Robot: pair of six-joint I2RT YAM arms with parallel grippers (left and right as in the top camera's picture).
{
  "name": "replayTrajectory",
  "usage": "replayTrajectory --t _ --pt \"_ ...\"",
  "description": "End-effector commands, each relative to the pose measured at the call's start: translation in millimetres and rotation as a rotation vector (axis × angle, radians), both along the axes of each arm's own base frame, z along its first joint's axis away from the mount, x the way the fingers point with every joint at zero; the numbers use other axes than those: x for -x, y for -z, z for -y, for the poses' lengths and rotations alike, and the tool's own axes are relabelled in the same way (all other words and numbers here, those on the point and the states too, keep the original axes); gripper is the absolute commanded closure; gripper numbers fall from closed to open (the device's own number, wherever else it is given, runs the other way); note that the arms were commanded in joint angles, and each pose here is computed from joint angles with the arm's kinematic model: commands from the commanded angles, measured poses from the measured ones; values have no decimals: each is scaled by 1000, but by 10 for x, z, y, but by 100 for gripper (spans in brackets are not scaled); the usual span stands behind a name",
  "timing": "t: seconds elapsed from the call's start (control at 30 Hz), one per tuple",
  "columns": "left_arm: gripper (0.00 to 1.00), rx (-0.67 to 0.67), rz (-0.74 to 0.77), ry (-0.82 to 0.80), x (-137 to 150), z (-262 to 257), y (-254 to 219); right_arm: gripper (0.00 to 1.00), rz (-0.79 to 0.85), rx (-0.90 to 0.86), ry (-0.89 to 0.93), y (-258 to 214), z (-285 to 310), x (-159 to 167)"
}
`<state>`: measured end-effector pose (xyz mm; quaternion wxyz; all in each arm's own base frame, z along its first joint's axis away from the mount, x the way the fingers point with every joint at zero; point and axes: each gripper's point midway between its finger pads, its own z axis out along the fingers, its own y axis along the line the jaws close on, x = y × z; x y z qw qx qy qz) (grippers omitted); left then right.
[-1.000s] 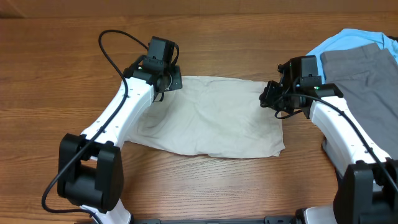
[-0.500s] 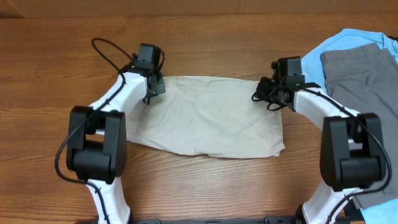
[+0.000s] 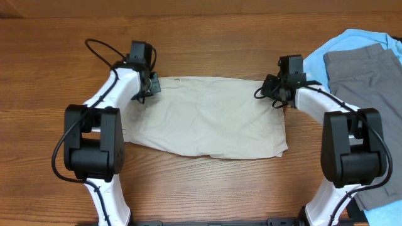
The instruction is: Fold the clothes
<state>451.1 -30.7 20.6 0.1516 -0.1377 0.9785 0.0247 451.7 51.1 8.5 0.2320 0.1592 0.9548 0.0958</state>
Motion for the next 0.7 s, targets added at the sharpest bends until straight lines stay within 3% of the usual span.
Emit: replayTrajectory --t 0.0,0.13,0.23,0.37,0.47,0.67 --pt "96 44 140 35 -226 48 -851 96 138 9 16 -853 66 -237" --pt "96 233 182 125 -21 432 -1536 96 112 -119 -66 -1555 -175 36" --pt "96 377 103 190 361 726 -1722 96 -19 -244 -133 -1805 -389 551" --pt "96 436 -123 209 935 920 -1614 96 -256 -335 -158 -1758 -553 1202" --pt "96 442 -234 242 1203 1092 -1427 96 -410 -326 -190 -1604 -623 1581" --pt "96 442 -350 346 1608 1469 -926 96 -522 -347 -320 -1236 -925 1959"
